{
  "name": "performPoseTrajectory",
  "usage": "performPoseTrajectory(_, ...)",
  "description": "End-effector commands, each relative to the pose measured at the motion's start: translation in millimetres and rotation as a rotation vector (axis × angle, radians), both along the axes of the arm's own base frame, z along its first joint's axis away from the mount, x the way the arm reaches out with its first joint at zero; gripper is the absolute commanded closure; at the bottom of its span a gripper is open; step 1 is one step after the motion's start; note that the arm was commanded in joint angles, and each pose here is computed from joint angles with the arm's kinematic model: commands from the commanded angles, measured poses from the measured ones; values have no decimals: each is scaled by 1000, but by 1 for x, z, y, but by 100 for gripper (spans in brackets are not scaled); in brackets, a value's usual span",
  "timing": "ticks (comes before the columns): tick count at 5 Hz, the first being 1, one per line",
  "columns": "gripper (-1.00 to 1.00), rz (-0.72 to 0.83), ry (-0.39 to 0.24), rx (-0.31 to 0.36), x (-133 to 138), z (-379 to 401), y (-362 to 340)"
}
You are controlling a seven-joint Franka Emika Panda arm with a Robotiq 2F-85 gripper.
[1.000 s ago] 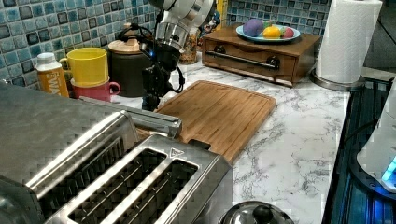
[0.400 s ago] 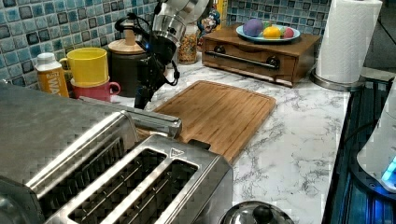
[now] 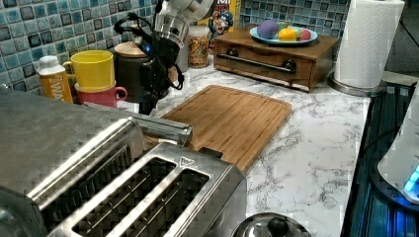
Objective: Close the oven.
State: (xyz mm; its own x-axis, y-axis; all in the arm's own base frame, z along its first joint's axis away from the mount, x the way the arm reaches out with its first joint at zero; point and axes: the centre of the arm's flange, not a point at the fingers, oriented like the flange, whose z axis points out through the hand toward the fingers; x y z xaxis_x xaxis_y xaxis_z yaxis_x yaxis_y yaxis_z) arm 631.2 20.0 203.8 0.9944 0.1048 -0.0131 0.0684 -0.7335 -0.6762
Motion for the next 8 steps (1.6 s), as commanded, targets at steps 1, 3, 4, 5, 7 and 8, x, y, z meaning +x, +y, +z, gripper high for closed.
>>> performPoseTrajectory(1,100,5,-27,14,47,55,57)
performPoseTrajectory(3,100,31,-2,56,48,72,62)
performPoseTrajectory(4,100,64,-12,105,41,89,87)
performPoseTrajectory(5,100,126,-48,129,36,121,111)
performPoseTrajectory(7,100,225,-148,62,15,189,175)
performPoseTrajectory(8,100,243,-205,-17,3,212,203)
